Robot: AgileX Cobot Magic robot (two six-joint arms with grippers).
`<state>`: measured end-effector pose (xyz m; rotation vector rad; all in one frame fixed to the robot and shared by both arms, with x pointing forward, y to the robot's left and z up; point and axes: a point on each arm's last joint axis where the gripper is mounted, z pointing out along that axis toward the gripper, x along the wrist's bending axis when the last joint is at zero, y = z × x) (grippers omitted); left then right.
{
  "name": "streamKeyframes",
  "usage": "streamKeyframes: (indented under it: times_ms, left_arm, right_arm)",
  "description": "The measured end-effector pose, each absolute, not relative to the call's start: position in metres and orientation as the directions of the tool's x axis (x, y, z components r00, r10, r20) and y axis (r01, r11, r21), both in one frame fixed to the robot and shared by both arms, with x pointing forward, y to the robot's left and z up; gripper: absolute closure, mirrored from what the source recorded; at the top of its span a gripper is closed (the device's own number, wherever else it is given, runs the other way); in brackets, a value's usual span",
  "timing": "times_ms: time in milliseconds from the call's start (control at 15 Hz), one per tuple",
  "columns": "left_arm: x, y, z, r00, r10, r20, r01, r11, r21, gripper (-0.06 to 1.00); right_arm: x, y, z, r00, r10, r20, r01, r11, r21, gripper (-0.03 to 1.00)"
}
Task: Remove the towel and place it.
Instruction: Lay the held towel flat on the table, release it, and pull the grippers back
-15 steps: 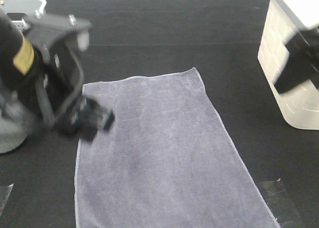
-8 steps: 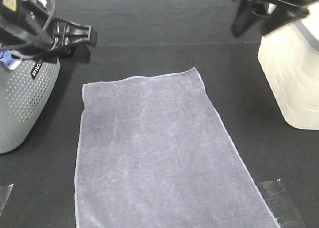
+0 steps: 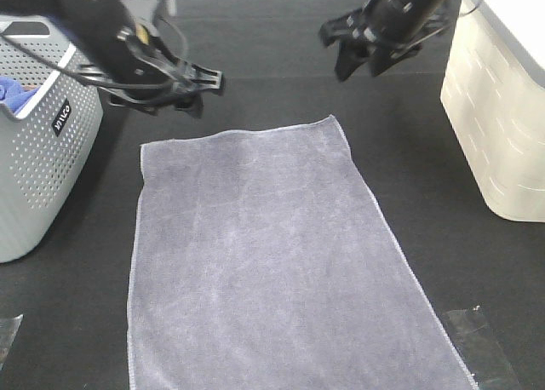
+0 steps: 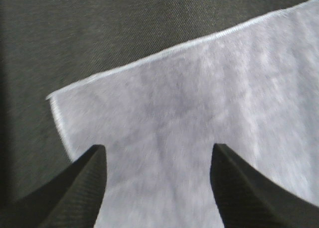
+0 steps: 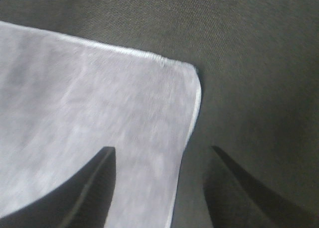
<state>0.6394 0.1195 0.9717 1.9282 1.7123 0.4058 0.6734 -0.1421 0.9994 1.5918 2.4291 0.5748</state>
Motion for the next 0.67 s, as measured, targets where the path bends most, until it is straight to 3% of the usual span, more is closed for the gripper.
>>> streamKeyframes:
  times_ms: [200,667]
  left_arm:
    - [0.655,0.112,0.955,0.136,0.985,-0.105,0.855,-0.063,0.515,0.36]
    - [0.659,0.111,0.954,0.146,0.986,-0.086,0.863,-0.085,0.499,0.36]
  right_arm:
    - [0.699,-0.134,0.961,-0.416,0.908,0.055,0.844,0.362,0.397,0.46]
    - [0.735,-0.125,0.899,-0.423,0.906,0.019,0.836,0.382,0.394,0.46]
